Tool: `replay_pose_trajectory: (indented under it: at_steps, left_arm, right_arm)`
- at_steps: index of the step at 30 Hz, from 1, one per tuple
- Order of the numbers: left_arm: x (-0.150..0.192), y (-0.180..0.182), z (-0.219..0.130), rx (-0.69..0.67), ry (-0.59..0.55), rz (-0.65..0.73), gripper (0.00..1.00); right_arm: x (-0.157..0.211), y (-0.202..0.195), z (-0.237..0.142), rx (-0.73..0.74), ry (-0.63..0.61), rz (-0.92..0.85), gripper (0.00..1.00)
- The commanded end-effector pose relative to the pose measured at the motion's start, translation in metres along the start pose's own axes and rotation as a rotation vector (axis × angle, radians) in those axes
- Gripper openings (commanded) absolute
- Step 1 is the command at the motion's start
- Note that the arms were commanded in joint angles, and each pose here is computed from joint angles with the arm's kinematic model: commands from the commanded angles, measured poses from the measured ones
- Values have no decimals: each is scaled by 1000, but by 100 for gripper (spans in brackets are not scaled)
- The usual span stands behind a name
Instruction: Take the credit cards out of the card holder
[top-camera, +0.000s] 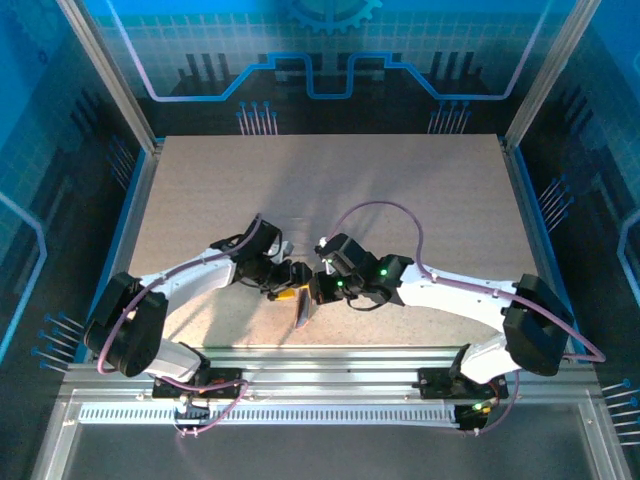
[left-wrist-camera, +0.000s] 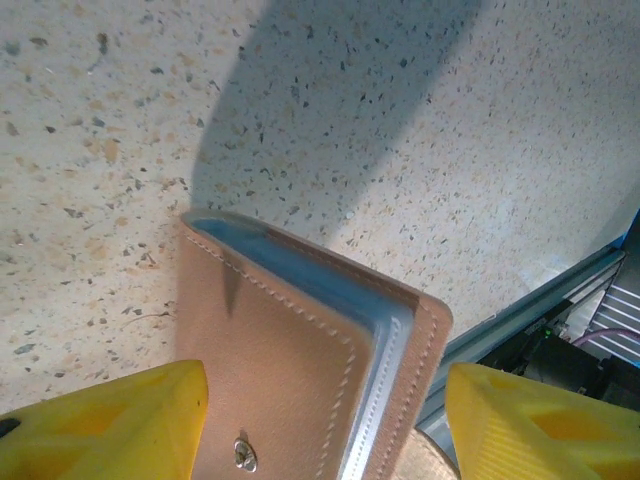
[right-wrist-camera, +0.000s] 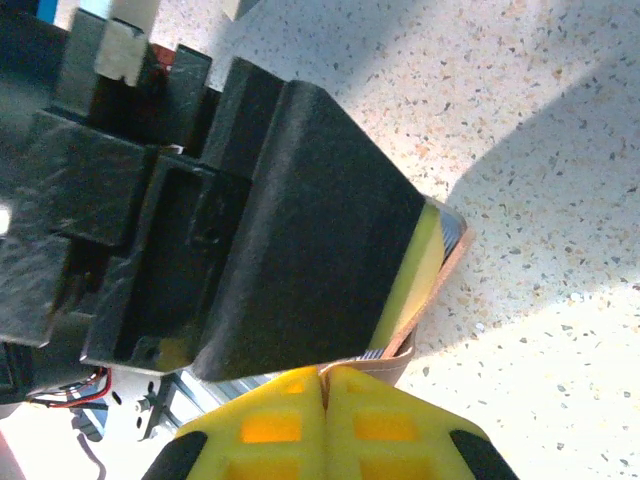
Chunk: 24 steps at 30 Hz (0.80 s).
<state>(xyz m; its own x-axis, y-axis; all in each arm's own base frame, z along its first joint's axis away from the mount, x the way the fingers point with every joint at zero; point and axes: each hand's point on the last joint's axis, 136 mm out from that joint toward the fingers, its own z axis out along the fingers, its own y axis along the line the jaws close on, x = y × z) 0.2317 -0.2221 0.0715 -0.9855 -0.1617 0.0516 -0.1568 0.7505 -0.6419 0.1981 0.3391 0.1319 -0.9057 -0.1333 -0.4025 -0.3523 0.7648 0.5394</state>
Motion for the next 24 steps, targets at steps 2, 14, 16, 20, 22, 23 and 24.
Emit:
replay_pose_trajectory:
  at_steps: [2,14,16,20,22,23,24]
  left_arm:
    - [2,8,-2,1,11,-24,65]
    - [6,25,17,24,44,-89,65]
    - [5,30,16,10,30,-98,65]
    - [1,36,7,17,-21,-128,65]
    - [-1,38,2,33,-45,-143,65]
    - [-2,38,0,42,-53,-150,65]
    - [-3,38,-2,56,-58,-156,65]
  right_arm:
    - [-18,17,-17,-50,-53,-19,0]
    - [-17,23,-11,-90,-32,-14,0]
    - [-20,30,-13,-126,-45,-23,0]
    - [-24,32,-19,-133,-73,-29,0]
    - [-26,28,-21,-104,-76,-33,0]
    - [-26,26,-21,-91,-76,-37,0]
    - [-26,24,-22,-77,-72,-40,0]
